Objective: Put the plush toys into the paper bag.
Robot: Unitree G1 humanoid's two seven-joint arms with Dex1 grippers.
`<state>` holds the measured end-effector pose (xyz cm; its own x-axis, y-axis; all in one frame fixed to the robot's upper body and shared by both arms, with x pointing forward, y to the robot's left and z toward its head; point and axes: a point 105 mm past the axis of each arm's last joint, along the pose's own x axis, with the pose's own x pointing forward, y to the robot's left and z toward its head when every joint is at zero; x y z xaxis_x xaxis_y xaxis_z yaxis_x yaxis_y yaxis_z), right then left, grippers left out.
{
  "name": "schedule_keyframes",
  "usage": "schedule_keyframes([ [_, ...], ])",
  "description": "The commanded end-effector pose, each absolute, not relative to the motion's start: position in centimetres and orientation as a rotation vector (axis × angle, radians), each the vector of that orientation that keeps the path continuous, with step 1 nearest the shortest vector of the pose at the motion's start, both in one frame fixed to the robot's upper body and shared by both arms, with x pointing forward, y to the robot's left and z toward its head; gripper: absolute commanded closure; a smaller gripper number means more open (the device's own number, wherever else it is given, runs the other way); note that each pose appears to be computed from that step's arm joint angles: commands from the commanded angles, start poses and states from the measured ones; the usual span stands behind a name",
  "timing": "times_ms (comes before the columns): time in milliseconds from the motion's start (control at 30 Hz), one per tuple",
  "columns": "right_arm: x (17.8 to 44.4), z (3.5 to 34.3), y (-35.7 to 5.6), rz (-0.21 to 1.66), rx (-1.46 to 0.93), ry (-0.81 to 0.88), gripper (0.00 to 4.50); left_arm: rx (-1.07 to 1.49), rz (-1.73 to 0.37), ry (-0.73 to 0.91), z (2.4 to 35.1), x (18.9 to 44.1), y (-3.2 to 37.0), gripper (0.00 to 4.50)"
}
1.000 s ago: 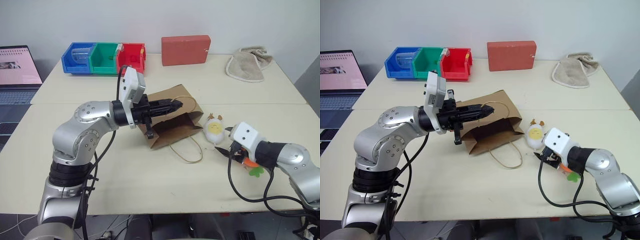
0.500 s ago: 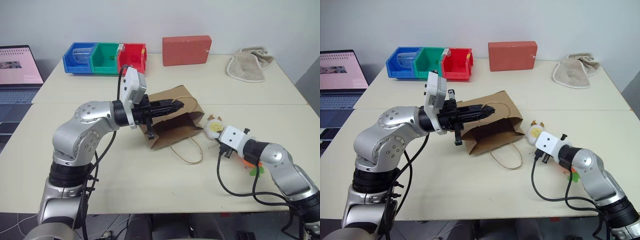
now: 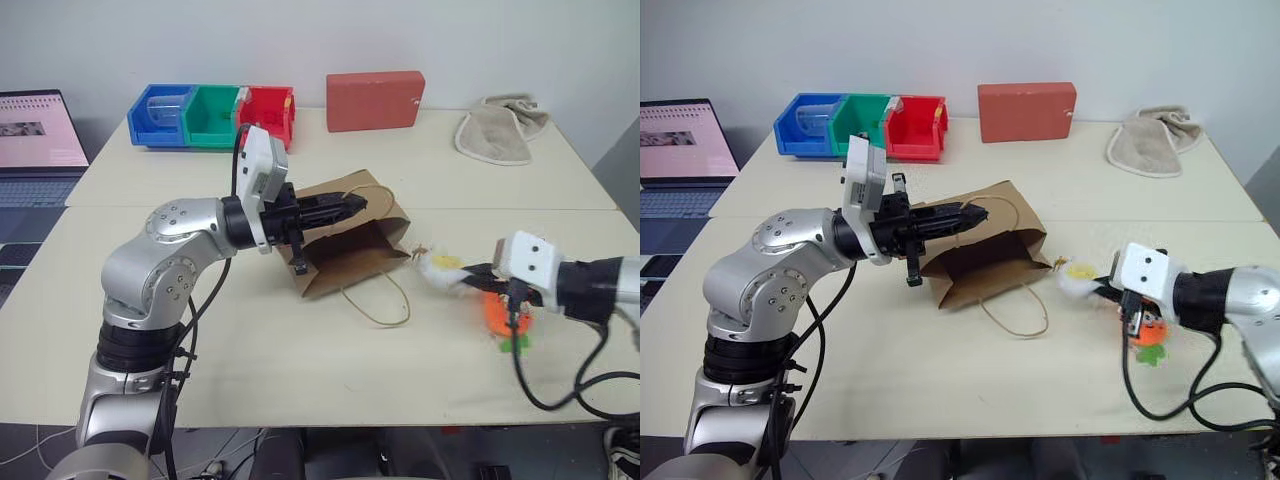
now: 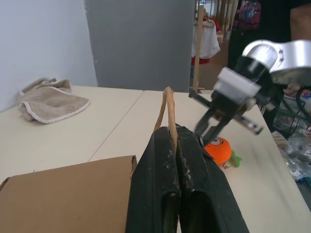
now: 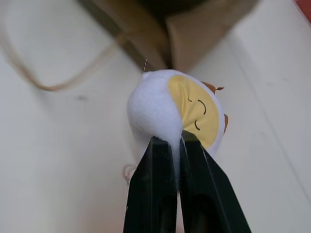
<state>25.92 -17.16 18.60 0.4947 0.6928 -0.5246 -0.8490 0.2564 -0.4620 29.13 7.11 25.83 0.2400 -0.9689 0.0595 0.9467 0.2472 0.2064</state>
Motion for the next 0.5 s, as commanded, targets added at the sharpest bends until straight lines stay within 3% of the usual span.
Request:
schedule_keyframes([
  [33,23.7,20.0,-14.3,1.204,-0.692,0.186,4.48,0.146,-1.332,-0.23,26.9,28.8,6.9,4.5],
  [500,32.0,18.2,-7.7,0.933,-0.787,-0.06,4.48,0.135,-1.381,-0.226,27.2,27.9,6.3,4.5],
])
